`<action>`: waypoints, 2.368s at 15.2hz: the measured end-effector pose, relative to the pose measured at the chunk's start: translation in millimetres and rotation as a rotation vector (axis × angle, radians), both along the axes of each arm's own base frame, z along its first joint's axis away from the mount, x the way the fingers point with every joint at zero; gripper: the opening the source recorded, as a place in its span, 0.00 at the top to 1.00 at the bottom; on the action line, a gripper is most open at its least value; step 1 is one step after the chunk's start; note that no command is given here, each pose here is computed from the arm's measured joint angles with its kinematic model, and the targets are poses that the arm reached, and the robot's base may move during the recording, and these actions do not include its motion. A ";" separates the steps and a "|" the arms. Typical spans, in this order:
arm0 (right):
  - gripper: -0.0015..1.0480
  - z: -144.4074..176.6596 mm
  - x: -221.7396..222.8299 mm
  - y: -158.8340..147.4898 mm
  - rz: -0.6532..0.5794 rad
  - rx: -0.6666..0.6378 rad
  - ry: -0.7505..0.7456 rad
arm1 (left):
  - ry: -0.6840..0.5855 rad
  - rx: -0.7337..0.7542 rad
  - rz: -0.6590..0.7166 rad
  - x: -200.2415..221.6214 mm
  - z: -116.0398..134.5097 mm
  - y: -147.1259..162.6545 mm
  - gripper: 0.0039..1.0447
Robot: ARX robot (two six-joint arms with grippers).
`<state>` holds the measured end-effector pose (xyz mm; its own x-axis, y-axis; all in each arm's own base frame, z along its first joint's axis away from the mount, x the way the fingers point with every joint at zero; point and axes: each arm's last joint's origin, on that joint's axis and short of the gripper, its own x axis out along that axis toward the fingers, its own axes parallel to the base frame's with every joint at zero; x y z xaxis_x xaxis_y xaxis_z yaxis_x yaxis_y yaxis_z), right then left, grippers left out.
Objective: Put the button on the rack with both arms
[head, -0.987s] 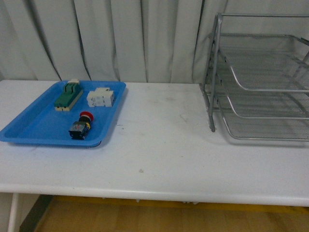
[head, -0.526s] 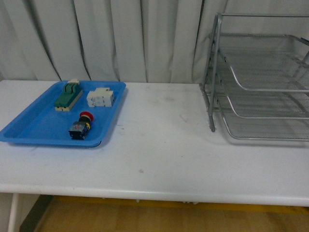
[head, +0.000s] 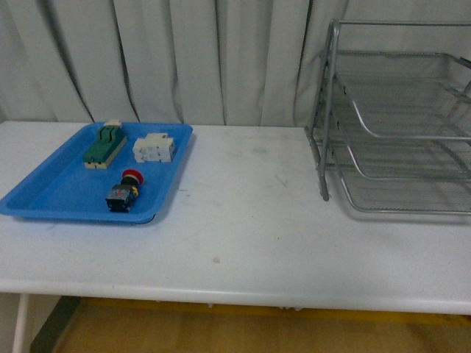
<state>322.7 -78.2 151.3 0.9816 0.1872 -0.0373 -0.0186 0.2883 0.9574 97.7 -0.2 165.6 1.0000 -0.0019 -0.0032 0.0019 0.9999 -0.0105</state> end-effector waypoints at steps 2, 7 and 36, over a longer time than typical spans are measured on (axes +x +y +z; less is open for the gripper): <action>0.06 -27.8 1.9 11.2 0.043 0.093 0.042 | 0.000 0.000 0.000 0.0 0.0 0.0 0.06; 0.06 -80.5 2.3 20.9 0.083 0.176 0.188 | 0.000 0.000 0.000 0.0 0.0 0.0 0.06; 0.96 -112.1 45.5 -0.2 0.045 0.173 0.163 | 0.000 0.000 0.000 0.0 0.0 0.0 0.06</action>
<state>368.2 -78.4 39.2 0.9556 0.2482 -0.1585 0.1315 0.1221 0.9838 97.7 -0.2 165.6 1.0000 -0.0019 -0.0032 0.0019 0.9999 -0.0105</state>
